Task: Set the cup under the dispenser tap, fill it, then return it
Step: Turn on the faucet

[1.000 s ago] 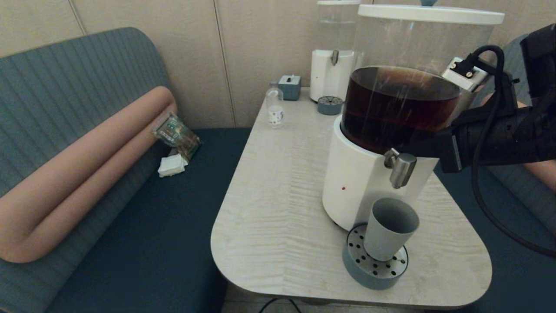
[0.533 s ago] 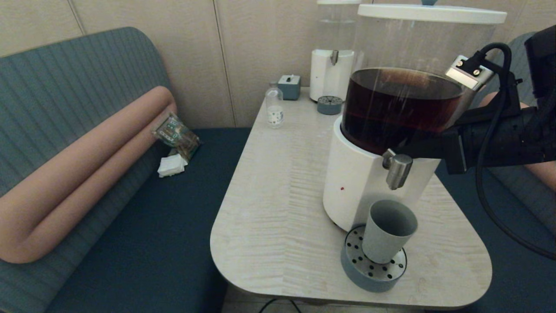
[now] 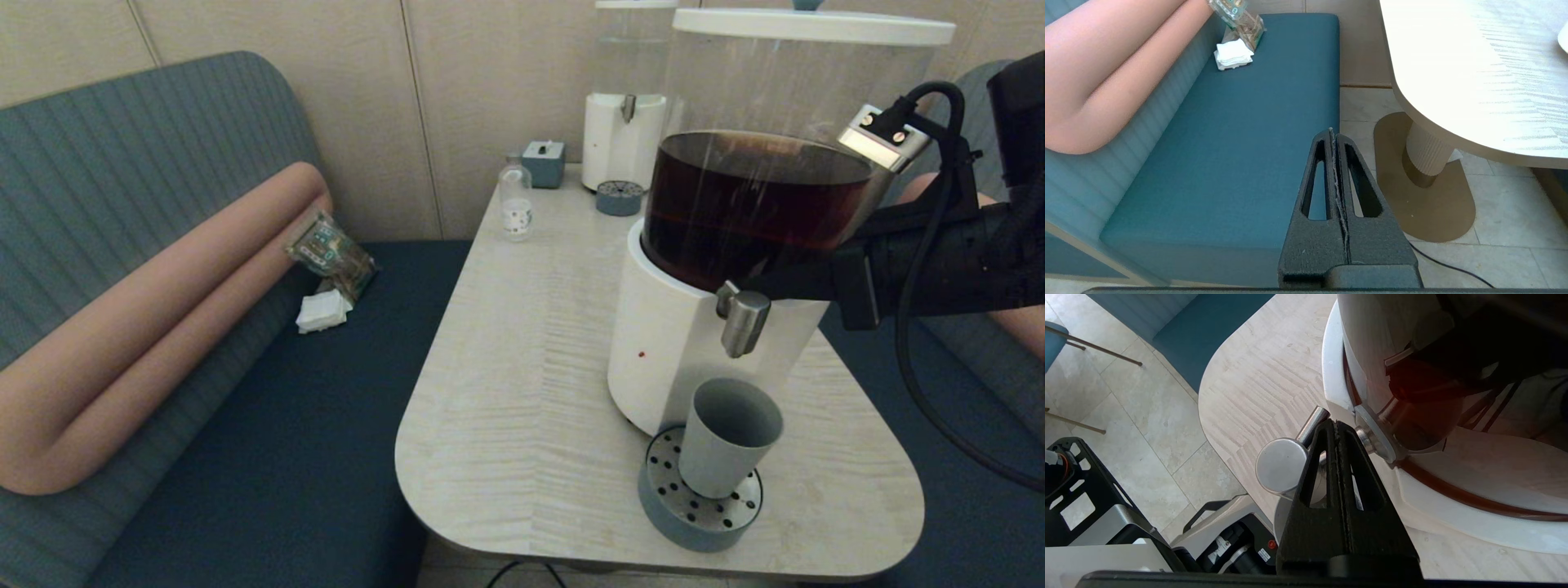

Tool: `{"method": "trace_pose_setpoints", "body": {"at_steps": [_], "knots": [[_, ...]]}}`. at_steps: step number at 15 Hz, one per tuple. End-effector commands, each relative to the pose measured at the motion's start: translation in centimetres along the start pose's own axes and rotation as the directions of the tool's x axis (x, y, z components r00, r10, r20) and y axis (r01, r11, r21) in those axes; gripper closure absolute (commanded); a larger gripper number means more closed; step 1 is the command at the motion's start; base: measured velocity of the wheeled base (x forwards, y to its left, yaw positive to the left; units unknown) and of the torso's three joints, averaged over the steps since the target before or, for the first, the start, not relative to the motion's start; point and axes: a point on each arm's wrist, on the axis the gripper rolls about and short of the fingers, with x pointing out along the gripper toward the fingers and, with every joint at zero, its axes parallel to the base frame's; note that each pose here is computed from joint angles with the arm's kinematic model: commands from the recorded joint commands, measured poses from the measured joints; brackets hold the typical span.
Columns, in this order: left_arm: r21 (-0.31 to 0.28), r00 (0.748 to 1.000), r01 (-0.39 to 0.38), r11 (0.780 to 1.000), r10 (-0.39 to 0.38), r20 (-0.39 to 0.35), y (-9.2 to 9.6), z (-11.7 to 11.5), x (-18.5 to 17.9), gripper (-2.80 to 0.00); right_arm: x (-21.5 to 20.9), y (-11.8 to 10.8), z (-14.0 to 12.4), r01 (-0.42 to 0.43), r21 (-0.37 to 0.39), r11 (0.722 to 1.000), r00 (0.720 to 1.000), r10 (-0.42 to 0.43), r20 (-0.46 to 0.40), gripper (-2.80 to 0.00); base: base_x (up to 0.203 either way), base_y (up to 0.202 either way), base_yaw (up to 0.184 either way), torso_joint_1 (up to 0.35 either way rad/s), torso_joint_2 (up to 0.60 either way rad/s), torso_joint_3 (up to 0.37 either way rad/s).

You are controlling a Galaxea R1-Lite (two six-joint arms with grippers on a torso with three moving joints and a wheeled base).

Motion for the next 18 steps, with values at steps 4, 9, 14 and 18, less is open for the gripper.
{"method": "trace_pose_setpoints", "body": {"at_steps": [4, 9, 14, 18], "knots": [[-0.001, 1.0, -0.001, 1.0, 0.001, 0.0, 0.0, 0.0, 0.0, 0.0, -0.1, -0.6, -0.3, 0.02, 0.011, 1.0, 1.0, -0.02, 0.002, 0.0, 0.0, 0.0, 0.0, 0.0, 0.0, 0.0], [-0.001, 1.0, 0.0, 1.0, 0.0, 0.0, 0.0, 0.0, 0.0, 0.0, -0.4, -1.7, -0.5, 0.06, 0.016, 0.998, 0.998, -0.06, 0.035, 0.0, 0.0, 0.0, 0.0, 0.0, 0.0, 0.0], [-0.001, 1.0, -0.001, 1.0, 0.001, -0.001, 0.0, 0.0, 0.0, 0.0, -1.1, -2.2, -0.7, 0.094, 0.017, 0.995, 0.993, -0.095, 0.071, 0.0, 0.0, 0.0, 0.0, 0.0, 0.0, 0.0], [-0.001, 1.0, -0.001, 1.0, 0.001, -0.001, 0.0, 0.0, 0.0, 0.0, -2.0, -2.4, -1.0, 0.115, 0.018, 0.993, 0.989, -0.116, 0.09, 0.0, 0.0, 0.0, 0.0, 0.0, 0.0, 0.0]]}}
